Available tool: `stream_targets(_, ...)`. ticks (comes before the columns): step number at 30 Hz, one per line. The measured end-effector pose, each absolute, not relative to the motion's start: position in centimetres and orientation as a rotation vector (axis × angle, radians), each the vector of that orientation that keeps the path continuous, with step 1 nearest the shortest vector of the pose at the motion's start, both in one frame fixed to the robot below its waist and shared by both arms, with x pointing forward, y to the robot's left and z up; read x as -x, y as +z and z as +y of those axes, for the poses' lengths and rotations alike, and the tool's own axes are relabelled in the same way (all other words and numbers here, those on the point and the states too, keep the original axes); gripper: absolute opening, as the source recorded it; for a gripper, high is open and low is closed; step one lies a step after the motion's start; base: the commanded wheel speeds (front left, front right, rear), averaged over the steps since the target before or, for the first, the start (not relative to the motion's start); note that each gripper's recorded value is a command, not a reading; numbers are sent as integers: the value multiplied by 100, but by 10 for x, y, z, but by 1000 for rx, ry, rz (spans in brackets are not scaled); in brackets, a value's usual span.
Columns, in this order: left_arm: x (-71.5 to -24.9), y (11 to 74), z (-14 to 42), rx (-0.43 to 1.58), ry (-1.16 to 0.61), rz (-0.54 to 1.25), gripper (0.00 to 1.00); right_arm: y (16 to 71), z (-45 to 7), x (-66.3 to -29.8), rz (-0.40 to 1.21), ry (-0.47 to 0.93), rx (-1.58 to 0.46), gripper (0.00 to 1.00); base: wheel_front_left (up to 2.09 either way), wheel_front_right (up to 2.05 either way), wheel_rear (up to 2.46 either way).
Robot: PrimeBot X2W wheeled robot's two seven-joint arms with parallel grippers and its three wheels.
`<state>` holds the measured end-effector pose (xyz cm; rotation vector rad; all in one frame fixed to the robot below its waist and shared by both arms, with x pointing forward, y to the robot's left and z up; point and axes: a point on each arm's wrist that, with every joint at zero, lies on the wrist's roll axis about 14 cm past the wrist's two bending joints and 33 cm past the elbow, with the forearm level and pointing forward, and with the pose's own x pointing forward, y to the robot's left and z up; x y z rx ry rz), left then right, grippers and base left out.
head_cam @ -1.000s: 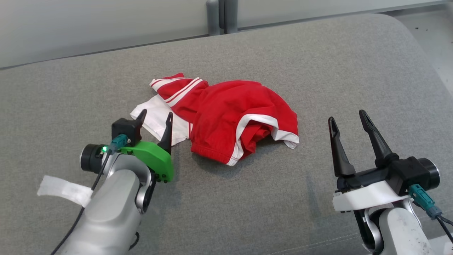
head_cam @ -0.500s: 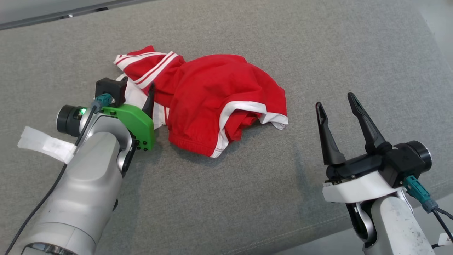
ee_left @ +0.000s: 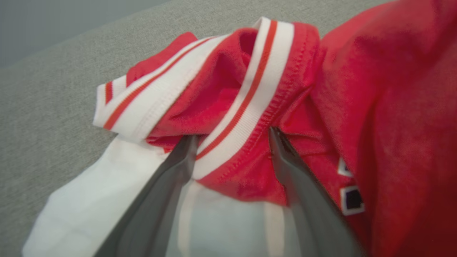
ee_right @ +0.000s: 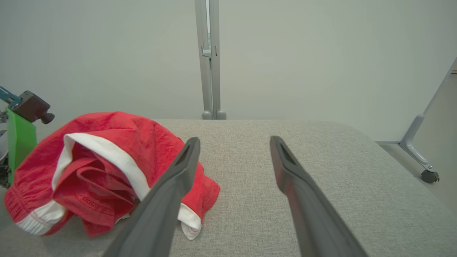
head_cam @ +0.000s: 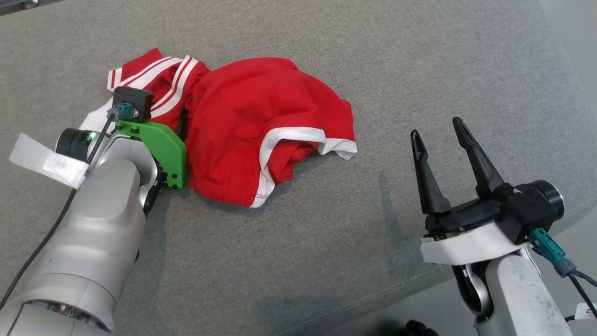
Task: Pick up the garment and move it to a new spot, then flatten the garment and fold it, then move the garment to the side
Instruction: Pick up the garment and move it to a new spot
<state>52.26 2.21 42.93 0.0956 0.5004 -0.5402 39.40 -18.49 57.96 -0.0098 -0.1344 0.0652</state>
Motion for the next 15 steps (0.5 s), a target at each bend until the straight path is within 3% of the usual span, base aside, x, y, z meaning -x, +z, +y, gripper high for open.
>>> stream_targets(2, -524, 425, 21, -100, -543, 521, 96, 579, -186, -394, -131, 61, 8, 100, 0, 0, 0)
stream_targets(3, -524, 424, 21, -104, -546, 523, 35, 578, -187, -394, -130, 58, 9, 100, 0, 0, 0)
stream_targets(4, -525, 423, 21, -108, -548, 525, 0, 578, -189, -394, -129, 54, 9, 100, 0, 0, 0)
stream_targets(15, -541, 464, 37, -159, -538, 380, 0, 588, -187, -396, -162, 58, 6, 100, 0, 0, 0)
